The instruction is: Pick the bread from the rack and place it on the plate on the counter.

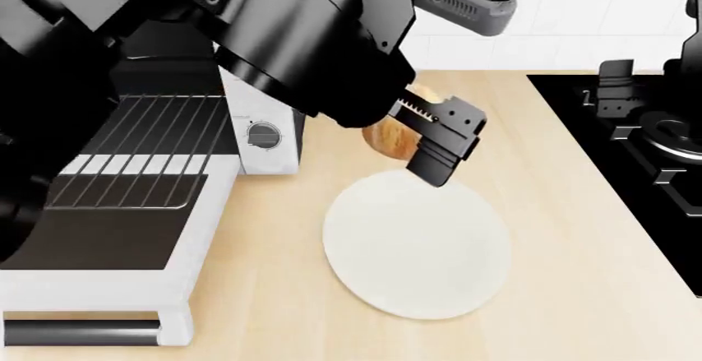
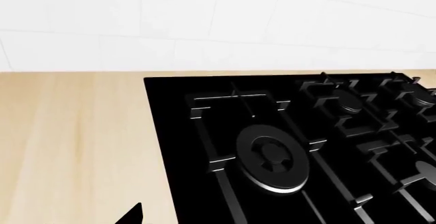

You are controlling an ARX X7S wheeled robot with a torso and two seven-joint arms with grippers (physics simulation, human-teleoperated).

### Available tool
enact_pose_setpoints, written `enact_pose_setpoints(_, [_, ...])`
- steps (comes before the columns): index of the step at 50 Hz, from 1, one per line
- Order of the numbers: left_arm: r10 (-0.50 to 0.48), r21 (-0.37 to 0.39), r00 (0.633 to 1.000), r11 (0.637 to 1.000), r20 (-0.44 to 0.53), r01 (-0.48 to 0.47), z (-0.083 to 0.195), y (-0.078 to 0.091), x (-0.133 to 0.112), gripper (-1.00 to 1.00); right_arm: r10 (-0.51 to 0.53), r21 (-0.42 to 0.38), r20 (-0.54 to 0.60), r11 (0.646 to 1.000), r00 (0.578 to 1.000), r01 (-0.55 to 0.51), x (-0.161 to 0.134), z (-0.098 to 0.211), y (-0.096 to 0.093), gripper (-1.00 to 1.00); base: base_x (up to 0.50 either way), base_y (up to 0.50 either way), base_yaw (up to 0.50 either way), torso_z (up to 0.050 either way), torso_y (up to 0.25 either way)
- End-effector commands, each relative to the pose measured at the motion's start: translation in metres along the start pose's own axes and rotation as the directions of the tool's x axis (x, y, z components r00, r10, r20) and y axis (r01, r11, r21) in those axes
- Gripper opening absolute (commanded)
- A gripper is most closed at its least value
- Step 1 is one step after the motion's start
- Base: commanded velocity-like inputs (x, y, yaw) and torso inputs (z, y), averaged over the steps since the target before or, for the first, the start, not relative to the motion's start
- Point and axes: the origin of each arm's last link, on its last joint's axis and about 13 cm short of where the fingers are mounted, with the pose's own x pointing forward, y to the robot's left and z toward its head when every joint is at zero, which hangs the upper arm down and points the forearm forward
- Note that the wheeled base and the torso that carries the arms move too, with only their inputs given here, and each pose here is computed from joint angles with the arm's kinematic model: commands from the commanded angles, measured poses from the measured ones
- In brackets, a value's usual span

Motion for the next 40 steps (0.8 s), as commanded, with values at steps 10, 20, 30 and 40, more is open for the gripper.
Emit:
enact_pose_setpoints(10, [-0.058,-0.026,0.998,0.998,-0.015,0.058,0.0,-0.001,0.042,-1.0,0.0,0.008,-0.018,1.0,1.0,0.0,0.007,-0.008,0.001,1.0,0.0,0.0,0.0,0.0,0.0])
enact_pose_setpoints(20, [-0.068,-0.022,0.997,0.998,-0.045,0.067,-0.001,-0.003,0.051,-1.0,0.006,0.006,-0.021,1.0,1.0,-0.006,0.009,-0.009,0.002,1.0,0.0,0.0,0.0,0.0,0.001])
enact_pose_setpoints(30, [-0.048,-0.013,0.997,0.999,-0.065,0.047,0.001,-0.003,0.056,-1.0,0.005,0.008,-0.026,1.0,1.0,-0.005,0.011,-0.012,0.002,1.0,0.0,0.0,0.0,0.0,0.0])
enact_pose_setpoints(40, [-0.038,-0.018,0.995,0.999,-0.095,0.036,-0.001,-0.002,0.057,-1.0,-0.003,0.008,-0.027,1.0,1.0,0.003,0.011,-0.013,0.002,1.0,0.0,0.0,0.0,0.0,0.0])
